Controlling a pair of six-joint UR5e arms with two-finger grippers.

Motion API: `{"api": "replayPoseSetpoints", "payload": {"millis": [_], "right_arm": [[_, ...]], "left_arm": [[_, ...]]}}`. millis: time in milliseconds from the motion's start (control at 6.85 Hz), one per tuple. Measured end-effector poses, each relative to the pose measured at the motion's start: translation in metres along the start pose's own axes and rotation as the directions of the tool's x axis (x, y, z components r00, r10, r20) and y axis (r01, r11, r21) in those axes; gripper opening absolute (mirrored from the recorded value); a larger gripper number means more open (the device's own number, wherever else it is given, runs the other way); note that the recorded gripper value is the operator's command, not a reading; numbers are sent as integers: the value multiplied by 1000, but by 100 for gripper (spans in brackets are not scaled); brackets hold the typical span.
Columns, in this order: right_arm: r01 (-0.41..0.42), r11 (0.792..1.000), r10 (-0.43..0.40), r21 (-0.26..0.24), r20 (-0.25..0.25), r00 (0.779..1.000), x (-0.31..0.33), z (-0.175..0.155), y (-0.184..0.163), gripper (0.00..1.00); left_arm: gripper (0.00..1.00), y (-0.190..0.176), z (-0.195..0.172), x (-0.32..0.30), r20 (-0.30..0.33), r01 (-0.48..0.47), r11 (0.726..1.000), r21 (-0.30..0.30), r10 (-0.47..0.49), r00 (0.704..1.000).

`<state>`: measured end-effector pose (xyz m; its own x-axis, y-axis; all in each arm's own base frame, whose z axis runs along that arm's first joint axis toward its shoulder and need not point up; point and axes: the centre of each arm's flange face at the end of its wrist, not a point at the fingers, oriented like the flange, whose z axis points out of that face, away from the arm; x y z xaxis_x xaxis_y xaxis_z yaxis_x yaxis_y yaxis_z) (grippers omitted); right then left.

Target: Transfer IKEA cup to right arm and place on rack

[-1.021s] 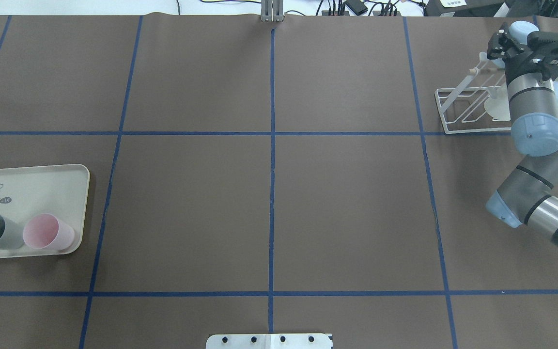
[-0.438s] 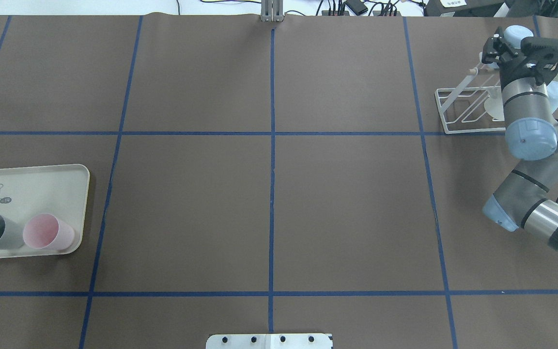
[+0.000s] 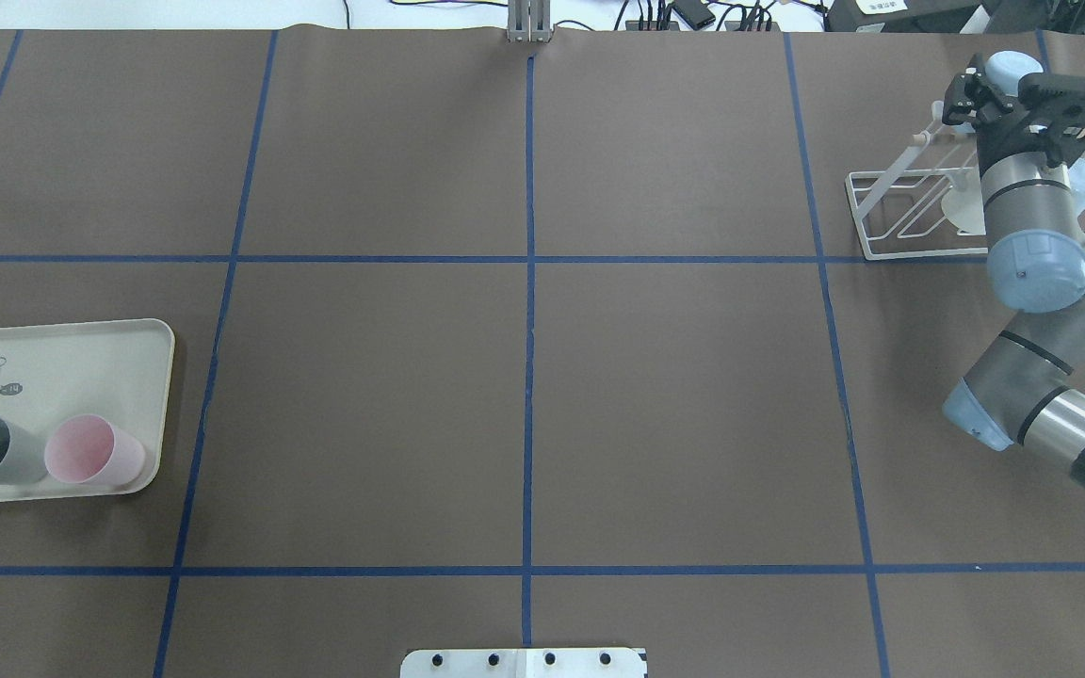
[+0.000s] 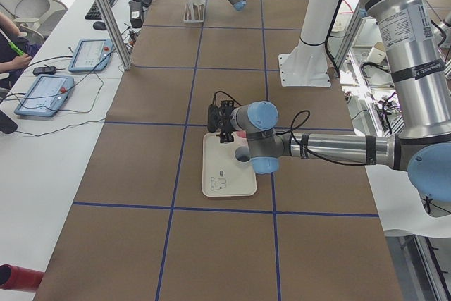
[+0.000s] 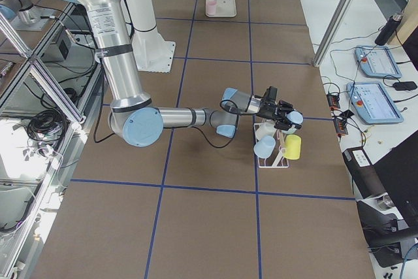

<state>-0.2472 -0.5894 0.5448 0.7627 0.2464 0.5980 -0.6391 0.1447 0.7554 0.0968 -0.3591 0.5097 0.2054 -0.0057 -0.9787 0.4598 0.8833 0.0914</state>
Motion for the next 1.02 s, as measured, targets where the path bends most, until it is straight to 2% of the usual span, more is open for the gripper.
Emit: {"api": "replayPoseSetpoints", "payload": {"millis": [1021], "right_arm": [[13, 1000, -13, 13, -32, 999, 16, 12, -11, 0]], "left_arm": [[99, -1, 0, 6, -14, 6, 1000, 1, -6, 1000]]}}
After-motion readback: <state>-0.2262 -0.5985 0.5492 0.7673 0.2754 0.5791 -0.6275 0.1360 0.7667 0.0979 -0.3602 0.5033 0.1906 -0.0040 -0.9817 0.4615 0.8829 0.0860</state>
